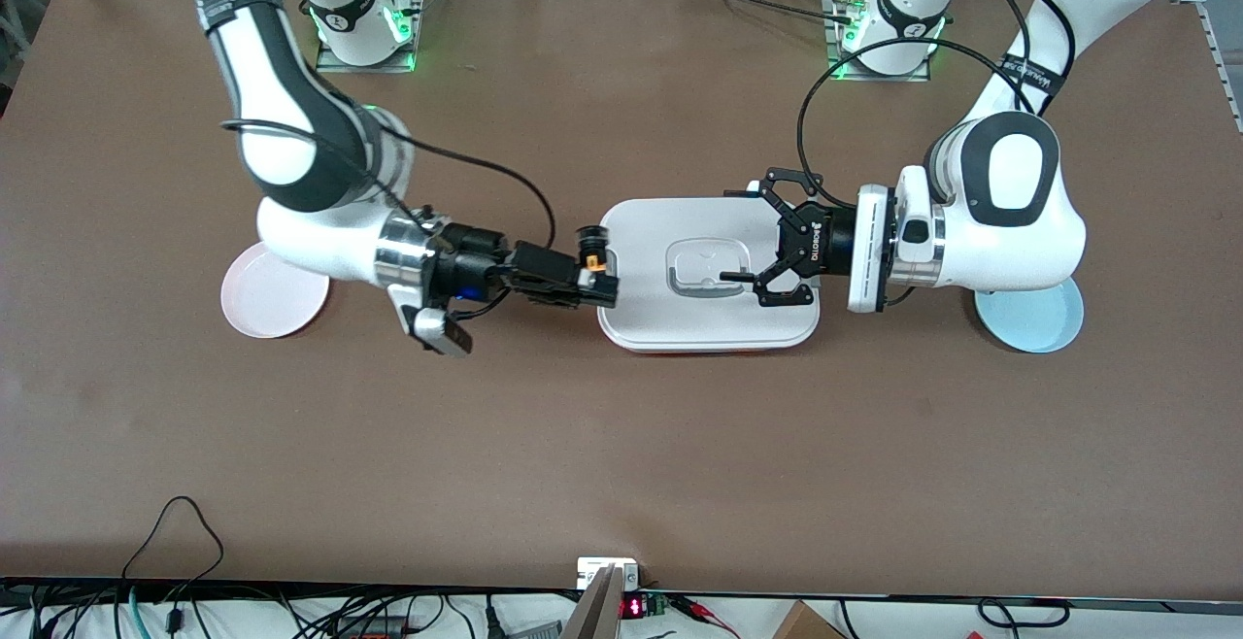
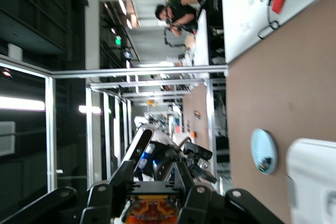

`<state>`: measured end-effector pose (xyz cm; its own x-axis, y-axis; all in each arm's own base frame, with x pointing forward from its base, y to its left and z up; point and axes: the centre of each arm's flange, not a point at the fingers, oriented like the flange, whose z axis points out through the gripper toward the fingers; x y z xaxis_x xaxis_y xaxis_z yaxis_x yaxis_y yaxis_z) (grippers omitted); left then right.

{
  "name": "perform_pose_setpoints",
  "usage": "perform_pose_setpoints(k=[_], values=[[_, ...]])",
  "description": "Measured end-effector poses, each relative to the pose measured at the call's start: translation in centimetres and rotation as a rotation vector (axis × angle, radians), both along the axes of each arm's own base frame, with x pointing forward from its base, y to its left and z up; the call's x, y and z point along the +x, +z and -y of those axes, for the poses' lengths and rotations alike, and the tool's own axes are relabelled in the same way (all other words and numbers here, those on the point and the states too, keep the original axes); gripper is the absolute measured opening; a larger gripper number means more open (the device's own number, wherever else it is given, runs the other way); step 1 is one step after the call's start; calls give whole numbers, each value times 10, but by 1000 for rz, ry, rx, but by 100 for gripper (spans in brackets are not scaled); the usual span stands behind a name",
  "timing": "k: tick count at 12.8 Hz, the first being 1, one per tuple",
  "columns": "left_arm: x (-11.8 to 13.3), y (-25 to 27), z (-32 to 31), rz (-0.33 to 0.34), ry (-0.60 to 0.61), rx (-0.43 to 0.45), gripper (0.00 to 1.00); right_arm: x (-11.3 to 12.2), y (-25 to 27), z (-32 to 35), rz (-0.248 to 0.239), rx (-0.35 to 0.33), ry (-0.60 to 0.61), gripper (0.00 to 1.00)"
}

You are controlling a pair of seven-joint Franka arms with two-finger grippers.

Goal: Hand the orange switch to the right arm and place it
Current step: 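Open the left gripper and withdraw while the right gripper carries the switch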

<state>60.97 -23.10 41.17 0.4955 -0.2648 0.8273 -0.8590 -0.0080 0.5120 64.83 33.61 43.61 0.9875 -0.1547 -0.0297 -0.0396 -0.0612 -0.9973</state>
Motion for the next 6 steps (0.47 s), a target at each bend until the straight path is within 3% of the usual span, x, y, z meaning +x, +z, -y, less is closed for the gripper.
perform_pose_setpoints(k=[3, 6], values=[[-4, -17, -7, -98, -40, 184, 100, 15, -2, 57, 13, -81, 107, 40], [-10, -29, -23, -223, -80, 430, 100, 20, -7, 103, 57, -278, 195, 40]])
